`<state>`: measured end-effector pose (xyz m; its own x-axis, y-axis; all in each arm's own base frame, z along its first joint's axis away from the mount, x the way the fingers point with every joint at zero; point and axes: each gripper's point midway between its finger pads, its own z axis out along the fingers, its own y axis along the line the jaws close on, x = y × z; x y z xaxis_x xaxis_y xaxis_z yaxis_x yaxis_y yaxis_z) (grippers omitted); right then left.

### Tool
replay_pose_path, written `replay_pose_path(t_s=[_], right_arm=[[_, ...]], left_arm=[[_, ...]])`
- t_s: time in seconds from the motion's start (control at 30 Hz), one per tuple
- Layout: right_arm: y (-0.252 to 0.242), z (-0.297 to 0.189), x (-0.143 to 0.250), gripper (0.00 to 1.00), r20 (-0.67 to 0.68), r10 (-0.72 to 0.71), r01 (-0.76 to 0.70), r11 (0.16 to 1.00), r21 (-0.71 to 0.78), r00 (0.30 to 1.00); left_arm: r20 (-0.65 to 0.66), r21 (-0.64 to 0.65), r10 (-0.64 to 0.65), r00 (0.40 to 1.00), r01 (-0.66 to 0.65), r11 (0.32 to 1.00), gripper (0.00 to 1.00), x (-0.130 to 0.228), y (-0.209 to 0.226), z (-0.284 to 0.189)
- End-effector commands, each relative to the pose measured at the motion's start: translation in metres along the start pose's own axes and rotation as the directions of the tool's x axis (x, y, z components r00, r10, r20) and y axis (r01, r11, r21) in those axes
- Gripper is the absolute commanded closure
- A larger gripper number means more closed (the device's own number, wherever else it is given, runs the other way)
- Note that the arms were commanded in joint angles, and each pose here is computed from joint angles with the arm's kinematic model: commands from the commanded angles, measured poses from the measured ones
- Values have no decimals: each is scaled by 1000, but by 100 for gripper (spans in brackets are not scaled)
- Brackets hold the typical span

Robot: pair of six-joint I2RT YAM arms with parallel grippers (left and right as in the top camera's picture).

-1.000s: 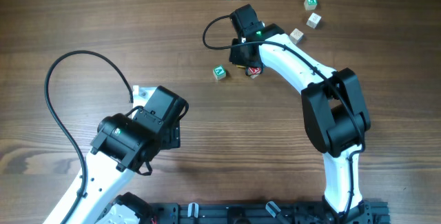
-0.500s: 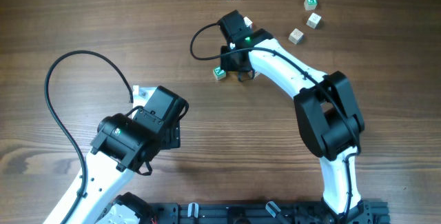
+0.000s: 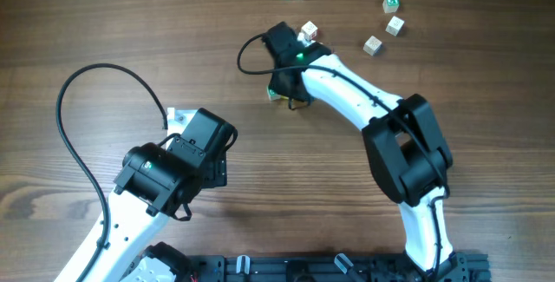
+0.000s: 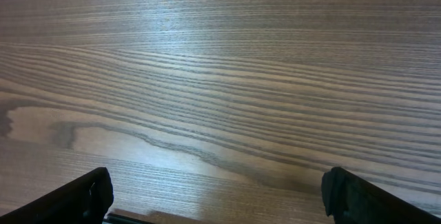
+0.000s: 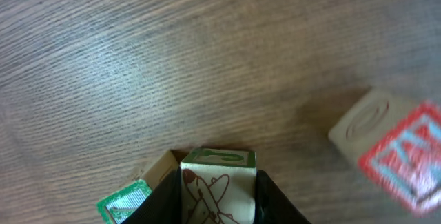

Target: Form a circle

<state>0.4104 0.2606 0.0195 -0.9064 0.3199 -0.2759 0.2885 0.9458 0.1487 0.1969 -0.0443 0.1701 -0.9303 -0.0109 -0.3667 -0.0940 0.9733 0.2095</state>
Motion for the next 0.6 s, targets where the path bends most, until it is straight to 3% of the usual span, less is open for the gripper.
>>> replay_pose_path(t_s=[0.0,0.57], right_arm=[[-7,-6,-11,90,122,110,-119,990,74,986],[-23,-2,-15,88,167,101,-124,984,131,981]], left_arm=[[-1,8,-21,1000,21,1000,0,1,0,-1],[-1,8,-21,1000,21,1000,0,1,0,-1]])
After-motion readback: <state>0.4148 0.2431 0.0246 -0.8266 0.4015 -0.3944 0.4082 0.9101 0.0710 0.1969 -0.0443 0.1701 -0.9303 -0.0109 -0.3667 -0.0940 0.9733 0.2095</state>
